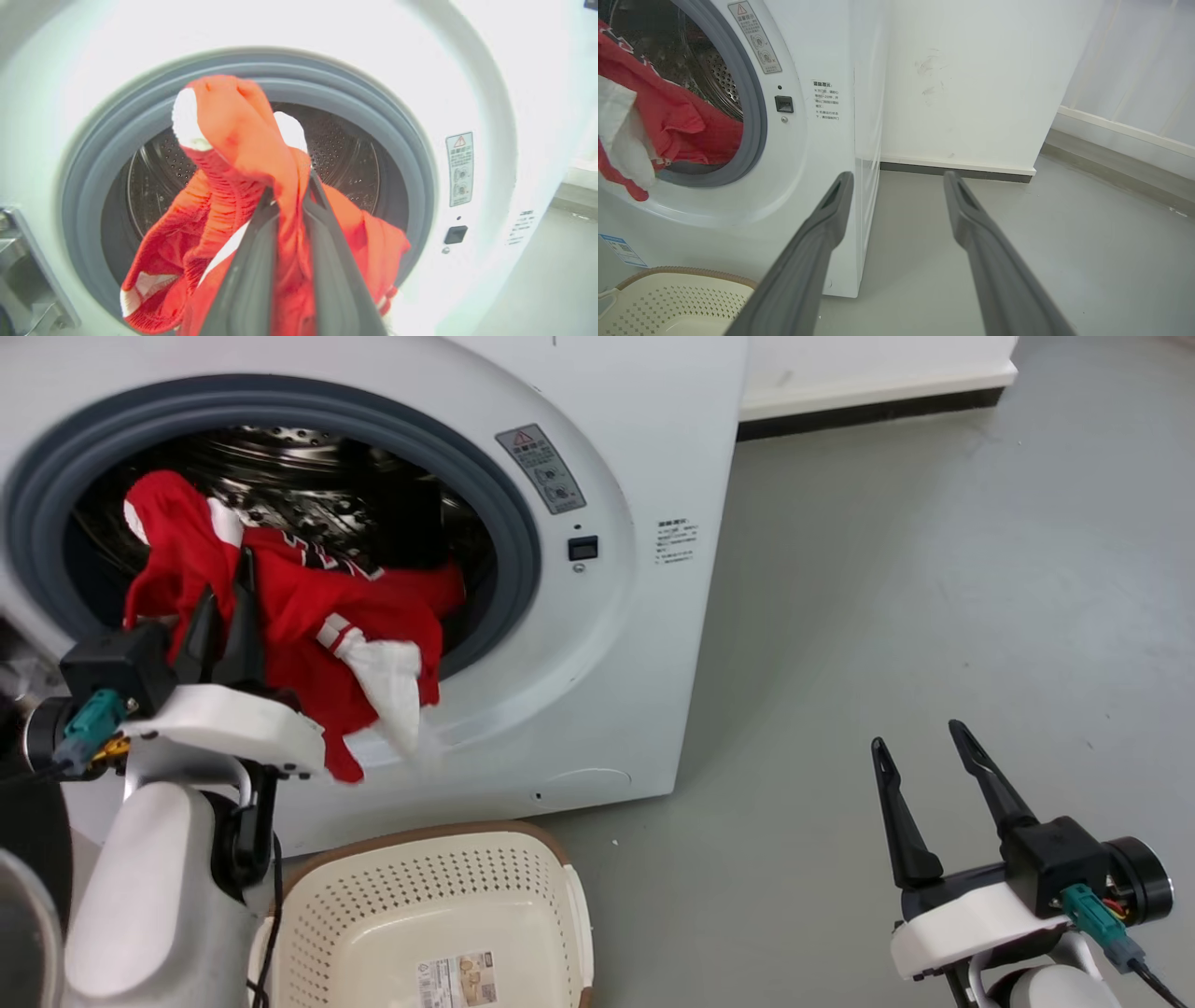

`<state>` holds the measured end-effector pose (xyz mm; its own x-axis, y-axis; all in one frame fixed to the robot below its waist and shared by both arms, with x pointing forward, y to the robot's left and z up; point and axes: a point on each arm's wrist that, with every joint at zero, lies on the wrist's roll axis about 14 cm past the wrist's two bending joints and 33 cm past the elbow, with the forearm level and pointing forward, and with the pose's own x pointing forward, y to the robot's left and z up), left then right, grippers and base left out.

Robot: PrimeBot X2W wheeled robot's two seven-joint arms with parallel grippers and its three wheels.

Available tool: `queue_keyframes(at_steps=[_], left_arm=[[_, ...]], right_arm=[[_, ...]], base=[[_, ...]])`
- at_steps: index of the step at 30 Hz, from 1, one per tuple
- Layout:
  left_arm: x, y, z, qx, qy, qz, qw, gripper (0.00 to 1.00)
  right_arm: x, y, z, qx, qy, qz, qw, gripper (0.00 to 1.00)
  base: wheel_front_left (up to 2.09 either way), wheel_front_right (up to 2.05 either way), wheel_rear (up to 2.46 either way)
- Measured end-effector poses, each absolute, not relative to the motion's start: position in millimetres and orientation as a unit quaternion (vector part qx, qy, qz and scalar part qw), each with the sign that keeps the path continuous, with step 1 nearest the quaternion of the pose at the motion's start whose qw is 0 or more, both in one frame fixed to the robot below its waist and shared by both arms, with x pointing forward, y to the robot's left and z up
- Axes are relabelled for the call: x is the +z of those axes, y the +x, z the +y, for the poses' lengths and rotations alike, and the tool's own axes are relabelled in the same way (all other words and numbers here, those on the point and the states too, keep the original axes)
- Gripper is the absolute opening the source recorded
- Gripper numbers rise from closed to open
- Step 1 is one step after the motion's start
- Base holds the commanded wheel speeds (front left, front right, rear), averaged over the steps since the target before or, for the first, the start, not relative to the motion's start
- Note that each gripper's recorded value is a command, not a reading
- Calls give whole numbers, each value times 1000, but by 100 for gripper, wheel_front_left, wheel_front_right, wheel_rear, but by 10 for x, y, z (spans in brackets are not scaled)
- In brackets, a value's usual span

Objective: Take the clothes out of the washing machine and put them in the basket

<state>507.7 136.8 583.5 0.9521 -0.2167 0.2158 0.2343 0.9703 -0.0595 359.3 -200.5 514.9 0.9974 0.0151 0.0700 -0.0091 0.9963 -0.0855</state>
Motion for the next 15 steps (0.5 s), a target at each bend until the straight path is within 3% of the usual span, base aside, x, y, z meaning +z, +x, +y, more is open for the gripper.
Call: queue_keyframes(at_steps=[8, 15], left_arm=[[6054, 4481, 1405, -114, -40, -122, 985, 0], [5830, 4027, 1455, -103, -50, -63, 991, 0]], right_arm=[[5250, 3569, -1888, 23, -44, -46, 998, 100], [5316, 3564, -1758, 42, -46, -54, 997, 100]], base=[[0, 0, 0], [0, 0, 0]])
